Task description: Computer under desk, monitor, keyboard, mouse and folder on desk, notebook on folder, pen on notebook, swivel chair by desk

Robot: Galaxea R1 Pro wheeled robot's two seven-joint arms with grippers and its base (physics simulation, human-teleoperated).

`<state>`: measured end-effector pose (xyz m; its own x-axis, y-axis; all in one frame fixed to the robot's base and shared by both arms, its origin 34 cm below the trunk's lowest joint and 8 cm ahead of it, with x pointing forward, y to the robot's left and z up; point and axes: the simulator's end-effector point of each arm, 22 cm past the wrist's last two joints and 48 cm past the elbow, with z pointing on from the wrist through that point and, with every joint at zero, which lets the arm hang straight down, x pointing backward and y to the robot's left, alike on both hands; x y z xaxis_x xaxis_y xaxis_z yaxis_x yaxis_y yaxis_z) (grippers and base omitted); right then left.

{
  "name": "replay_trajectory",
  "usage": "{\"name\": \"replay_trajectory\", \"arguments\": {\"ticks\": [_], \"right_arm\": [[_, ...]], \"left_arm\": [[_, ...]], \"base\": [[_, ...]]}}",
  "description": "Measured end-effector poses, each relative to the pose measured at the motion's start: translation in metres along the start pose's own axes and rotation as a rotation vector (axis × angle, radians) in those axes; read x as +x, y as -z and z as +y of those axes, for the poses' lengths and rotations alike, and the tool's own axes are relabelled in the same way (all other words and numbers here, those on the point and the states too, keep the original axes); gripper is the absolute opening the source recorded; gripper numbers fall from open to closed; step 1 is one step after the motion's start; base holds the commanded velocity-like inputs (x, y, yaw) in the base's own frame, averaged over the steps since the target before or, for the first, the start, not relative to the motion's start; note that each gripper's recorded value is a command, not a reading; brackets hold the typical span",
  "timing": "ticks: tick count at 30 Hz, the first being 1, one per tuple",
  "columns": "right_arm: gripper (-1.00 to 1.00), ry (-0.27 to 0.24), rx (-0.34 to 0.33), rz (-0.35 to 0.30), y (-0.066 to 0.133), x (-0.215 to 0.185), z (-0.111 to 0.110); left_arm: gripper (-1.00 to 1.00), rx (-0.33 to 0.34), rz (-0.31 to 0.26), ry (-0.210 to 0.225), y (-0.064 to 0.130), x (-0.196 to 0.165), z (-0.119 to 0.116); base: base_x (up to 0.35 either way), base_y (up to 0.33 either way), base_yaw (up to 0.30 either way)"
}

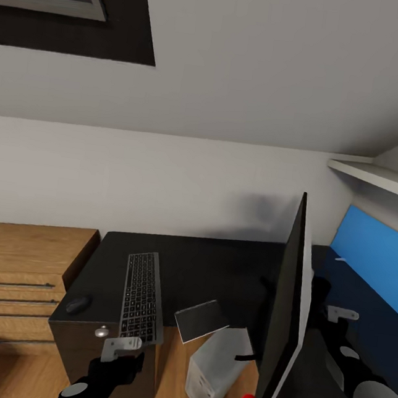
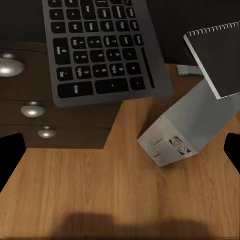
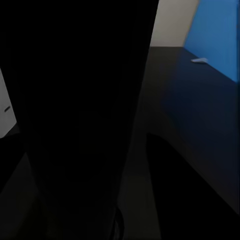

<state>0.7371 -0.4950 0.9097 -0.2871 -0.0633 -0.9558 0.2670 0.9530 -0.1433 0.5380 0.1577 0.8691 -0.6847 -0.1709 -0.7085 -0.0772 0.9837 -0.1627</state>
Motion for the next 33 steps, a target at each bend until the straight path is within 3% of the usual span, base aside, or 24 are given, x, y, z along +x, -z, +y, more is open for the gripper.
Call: {"name": "replay_trajectory", "arguments": {"ticks": [15,33], "right_arm": [[-1.0,-0.015,0.069,0.01,0.001,0.002,-0.02],[-1.0,-0.017,0.067,0.007,0.001,0.001,-0.019]], "left_arm": [[1.0,-0.004,-0.005,-0.005,0.001,-0.002,0.003],[1.0,-0.004,-0.014,-0.008,0.002,-0.006,0.005]], "base": [[-0.003,0.0,0.0],[0.0,0.0,0.0]]}}
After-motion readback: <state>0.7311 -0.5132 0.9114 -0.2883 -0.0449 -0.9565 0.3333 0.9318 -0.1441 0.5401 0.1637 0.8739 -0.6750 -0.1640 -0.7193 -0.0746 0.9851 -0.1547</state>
